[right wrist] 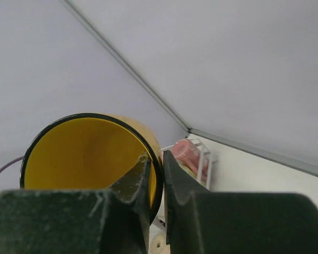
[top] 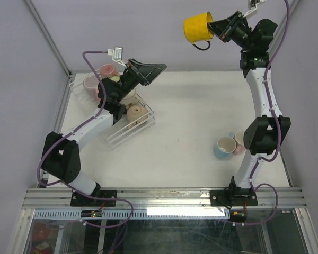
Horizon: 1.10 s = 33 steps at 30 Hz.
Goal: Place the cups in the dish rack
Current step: Pick up the cup at the center of the board.
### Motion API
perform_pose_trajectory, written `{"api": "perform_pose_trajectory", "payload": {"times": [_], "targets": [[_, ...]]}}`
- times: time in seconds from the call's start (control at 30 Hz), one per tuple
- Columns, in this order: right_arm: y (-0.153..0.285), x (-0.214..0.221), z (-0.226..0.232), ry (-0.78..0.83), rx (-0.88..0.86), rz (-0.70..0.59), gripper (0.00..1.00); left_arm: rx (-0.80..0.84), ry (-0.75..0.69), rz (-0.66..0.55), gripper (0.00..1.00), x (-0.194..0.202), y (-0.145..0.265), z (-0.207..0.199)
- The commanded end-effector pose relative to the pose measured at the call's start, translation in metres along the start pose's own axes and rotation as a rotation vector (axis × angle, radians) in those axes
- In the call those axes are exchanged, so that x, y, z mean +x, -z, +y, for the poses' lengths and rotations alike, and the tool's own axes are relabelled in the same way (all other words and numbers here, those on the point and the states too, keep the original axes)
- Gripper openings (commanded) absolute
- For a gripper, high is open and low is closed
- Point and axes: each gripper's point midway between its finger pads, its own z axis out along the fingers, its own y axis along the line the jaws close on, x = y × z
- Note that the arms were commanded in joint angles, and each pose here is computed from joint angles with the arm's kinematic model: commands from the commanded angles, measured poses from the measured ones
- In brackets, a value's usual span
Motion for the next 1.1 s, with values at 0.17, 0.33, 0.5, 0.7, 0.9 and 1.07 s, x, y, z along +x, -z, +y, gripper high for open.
{"api": "perform_pose_trajectory", "payload": {"times": [0.17, 0.33, 0.5, 0.7, 0.9, 1.07], "targets": [[0.036, -0.044, 0.152, 0.092, -0.333, -0.113, 0.0, 0.34, -0.013, -0.118, 0.95, 0.003, -0.028, -0.072], [0.042, -0.042, 0.166, 0.11, -0.372, -0.115, 0.0, 0.37, 0.009, -0.102, 0.96, 0.019, -0.046, -0.076], [0.044, -0.032, 0.174, 0.121, -0.405, -0.099, 0.0, 0.378, 0.025, -0.096, 0.96, 0.026, -0.062, -0.079], [0.043, -0.016, 0.189, 0.133, -0.452, -0.07, 0.0, 0.39, 0.035, -0.106, 0.95, 0.031, -0.073, -0.083], [0.04, -0.001, 0.196, 0.132, -0.471, -0.042, 0.0, 0.392, 0.056, -0.108, 0.87, 0.036, -0.08, -0.083], [0.038, 0.011, 0.204, 0.123, -0.492, -0.019, 0.0, 0.406, 0.064, -0.113, 0.8, 0.036, -0.083, -0.085]]}}
